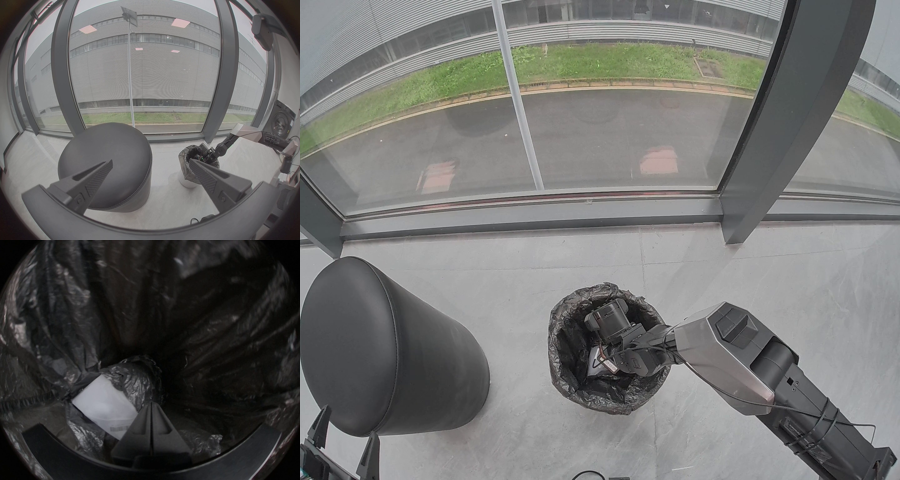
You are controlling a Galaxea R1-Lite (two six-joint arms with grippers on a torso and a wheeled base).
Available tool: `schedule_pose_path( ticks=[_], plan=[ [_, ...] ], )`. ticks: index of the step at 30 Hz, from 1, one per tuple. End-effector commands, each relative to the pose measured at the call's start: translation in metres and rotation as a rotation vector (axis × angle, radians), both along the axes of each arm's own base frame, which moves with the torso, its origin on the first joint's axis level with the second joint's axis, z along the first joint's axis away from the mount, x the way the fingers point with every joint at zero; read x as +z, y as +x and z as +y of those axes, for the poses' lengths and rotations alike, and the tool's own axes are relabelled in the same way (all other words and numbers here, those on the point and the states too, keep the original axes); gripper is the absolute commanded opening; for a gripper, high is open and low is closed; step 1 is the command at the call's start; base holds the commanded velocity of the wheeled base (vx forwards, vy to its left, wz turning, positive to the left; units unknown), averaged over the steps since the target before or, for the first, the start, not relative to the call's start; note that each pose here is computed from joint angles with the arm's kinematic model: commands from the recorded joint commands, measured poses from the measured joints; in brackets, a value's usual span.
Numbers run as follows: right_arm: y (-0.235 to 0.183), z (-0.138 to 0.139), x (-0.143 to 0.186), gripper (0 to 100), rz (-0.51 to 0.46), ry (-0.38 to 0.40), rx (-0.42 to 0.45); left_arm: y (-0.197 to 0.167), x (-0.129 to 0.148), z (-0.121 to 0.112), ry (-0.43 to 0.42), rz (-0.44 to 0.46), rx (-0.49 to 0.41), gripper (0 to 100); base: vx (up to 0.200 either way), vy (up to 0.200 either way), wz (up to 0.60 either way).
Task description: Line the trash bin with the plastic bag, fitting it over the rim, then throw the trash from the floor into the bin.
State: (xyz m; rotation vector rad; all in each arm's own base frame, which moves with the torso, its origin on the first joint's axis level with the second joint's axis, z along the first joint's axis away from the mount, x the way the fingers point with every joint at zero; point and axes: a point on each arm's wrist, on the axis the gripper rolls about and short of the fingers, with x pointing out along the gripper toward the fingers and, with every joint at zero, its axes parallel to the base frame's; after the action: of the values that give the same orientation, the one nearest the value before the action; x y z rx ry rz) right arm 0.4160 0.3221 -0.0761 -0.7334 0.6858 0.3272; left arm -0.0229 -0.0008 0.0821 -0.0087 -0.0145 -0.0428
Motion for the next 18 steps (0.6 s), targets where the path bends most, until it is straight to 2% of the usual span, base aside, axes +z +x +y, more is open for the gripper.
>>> schedule_pose_path(
  ticks=[1,8,10,11,12,17,18],
  plan=[
    [-0.009,0.015,0.023,0,-0.026,0.014,0.033,0.0,-0.005,0.0,0.0,0.002,0.0,100,0.0,0.0,0.0],
    [-0.044,0.039,0.116,0,-0.071,0.028,0.098,0.0,-0.005,0.0,-0.002,0.002,0.0,100,0.0,0.0,0.0],
    [-0.051,0.041,0.138,0,-0.099,0.034,0.099,0.0,-0.005,0.0,-0.002,0.002,0.0,100,0.0,0.0,0.0],
    [-0.051,0.041,0.138,0,-0.099,0.034,0.099,0.0,-0.005,0.0,-0.002,0.002,0.0,100,0.0,0.0,0.0],
    [-0.058,0.042,0.159,0,-0.128,0.049,0.1,0.0,-0.005,0.0,0.0,0.002,0.0,100,0.0,0.0,0.0],
    [-0.067,0.036,0.205,0,-0.203,0.086,0.077,0.0,-0.005,0.0,-0.002,0.002,0.0,100,0.0,0.0,0.0],
    [-0.068,0.036,0.206,0,-0.204,0.087,0.079,0.0,-0.005,0.0,0.0,0.002,0.0,100,0.0,0.0,0.0]
  ],
)
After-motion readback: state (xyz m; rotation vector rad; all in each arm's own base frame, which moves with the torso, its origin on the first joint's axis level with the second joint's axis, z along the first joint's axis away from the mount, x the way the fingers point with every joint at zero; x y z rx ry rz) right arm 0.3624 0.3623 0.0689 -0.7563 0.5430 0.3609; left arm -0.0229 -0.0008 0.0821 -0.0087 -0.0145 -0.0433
